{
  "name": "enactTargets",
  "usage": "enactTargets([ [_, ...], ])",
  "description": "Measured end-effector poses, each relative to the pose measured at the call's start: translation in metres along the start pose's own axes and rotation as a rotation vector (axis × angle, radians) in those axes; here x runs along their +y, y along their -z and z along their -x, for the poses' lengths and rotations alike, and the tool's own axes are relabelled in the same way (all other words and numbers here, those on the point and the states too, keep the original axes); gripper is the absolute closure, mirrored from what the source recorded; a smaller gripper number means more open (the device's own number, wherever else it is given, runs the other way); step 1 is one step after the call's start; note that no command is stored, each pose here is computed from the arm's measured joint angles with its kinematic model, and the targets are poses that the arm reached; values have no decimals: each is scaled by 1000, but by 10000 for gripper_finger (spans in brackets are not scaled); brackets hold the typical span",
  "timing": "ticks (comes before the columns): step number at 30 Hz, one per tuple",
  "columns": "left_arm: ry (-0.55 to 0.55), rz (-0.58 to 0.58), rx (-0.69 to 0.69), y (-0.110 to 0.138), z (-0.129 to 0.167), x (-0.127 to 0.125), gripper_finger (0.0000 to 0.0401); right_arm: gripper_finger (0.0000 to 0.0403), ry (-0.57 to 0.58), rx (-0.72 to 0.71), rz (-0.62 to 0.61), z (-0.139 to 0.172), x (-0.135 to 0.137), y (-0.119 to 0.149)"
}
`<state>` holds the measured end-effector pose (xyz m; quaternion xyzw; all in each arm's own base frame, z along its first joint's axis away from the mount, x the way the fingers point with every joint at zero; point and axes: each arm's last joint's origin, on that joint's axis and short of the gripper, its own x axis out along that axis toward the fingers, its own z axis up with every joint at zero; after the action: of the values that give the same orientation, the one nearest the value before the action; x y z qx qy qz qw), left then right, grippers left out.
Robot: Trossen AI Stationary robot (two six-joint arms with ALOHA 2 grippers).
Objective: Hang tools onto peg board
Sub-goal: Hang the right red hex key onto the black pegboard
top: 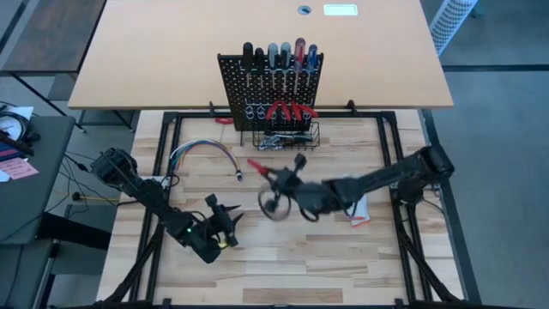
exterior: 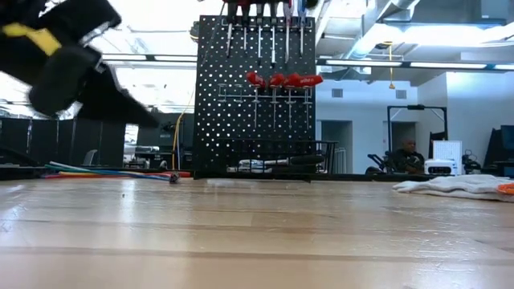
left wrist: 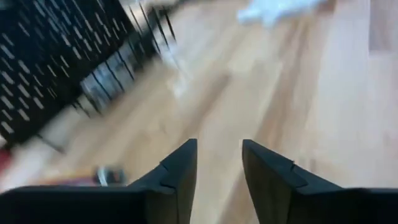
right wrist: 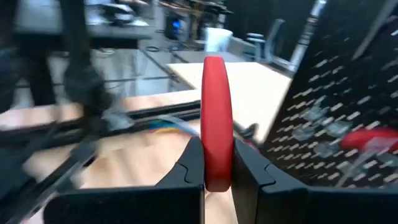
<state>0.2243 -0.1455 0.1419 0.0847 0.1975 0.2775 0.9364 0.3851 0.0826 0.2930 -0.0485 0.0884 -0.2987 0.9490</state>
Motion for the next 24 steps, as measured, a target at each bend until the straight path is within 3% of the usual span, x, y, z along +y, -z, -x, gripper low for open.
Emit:
enactTargets([
  [4, 25, 44, 114, 12, 1, 6, 270, 366, 96, 58, 39, -26, -28, -37],
  [11, 17, 81, 137, 15, 1, 8, 273, 366, 239, 175, 96, -77, -71, -69],
  [24, 20, 77, 139, 16, 2, 8, 273, 366, 296, 221, 108, -98, -107, -80],
])
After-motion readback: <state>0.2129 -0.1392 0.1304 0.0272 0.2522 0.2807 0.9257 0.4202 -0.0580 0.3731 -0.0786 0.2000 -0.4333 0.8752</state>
